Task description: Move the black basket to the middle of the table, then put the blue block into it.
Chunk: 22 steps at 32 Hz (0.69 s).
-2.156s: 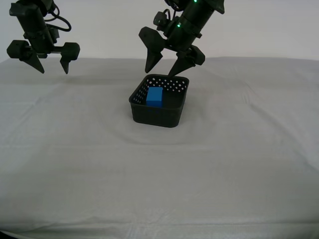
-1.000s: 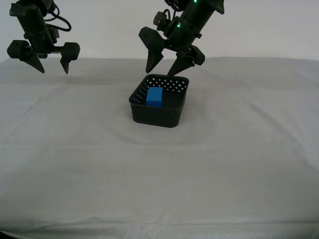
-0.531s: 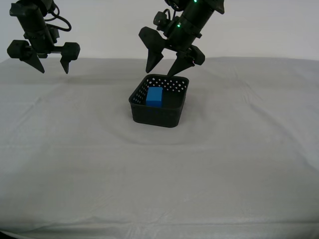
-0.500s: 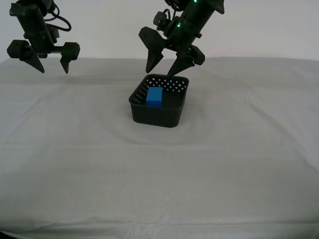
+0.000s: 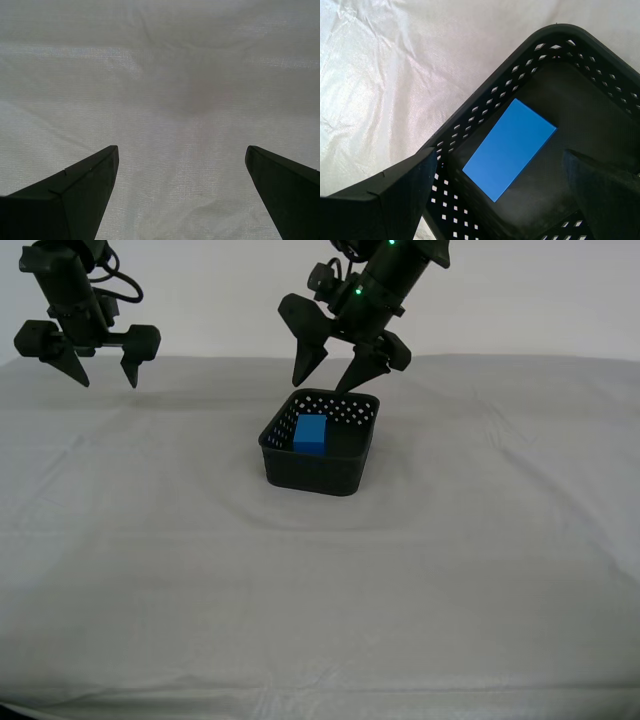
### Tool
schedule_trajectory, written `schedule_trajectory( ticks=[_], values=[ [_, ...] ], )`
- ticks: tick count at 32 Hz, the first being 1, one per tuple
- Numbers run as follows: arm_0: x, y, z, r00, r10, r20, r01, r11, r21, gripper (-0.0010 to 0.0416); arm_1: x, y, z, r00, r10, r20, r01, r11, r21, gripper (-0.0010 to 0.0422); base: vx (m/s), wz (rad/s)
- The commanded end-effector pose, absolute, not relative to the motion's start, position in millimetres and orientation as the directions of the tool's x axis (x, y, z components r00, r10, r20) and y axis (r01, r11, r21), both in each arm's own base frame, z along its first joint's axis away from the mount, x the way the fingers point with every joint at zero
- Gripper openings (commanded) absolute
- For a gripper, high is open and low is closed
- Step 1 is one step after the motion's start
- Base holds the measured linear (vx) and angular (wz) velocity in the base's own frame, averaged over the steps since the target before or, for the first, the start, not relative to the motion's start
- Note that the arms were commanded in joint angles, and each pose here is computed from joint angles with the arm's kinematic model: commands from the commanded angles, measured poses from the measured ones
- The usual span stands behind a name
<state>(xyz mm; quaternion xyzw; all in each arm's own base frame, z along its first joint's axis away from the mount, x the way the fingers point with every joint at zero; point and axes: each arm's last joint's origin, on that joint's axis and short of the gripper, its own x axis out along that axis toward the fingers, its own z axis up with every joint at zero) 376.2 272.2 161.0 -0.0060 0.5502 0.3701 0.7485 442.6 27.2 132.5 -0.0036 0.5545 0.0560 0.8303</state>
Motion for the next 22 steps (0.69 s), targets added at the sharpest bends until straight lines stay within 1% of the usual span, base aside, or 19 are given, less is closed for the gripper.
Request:
schedule_trajectory(
  ticks=[1,22],
  values=[
    [376.0,272.4,161.6,0.119,0.55,-0.827,-0.563,0.724,0.4,0.0351,442.6,27.4,132.2,0.378,0.089,-0.922,-0.096,0.994,0.057,0.035,0.0,0.0],
    [376.0,272.4,161.6,0.119,0.55,-0.827,-0.562,0.724,0.4,0.035,442.6,27.4,132.2,0.378,0.089,-0.922,-0.096,0.994,0.057,0.035,0.0,0.0]
  ],
)
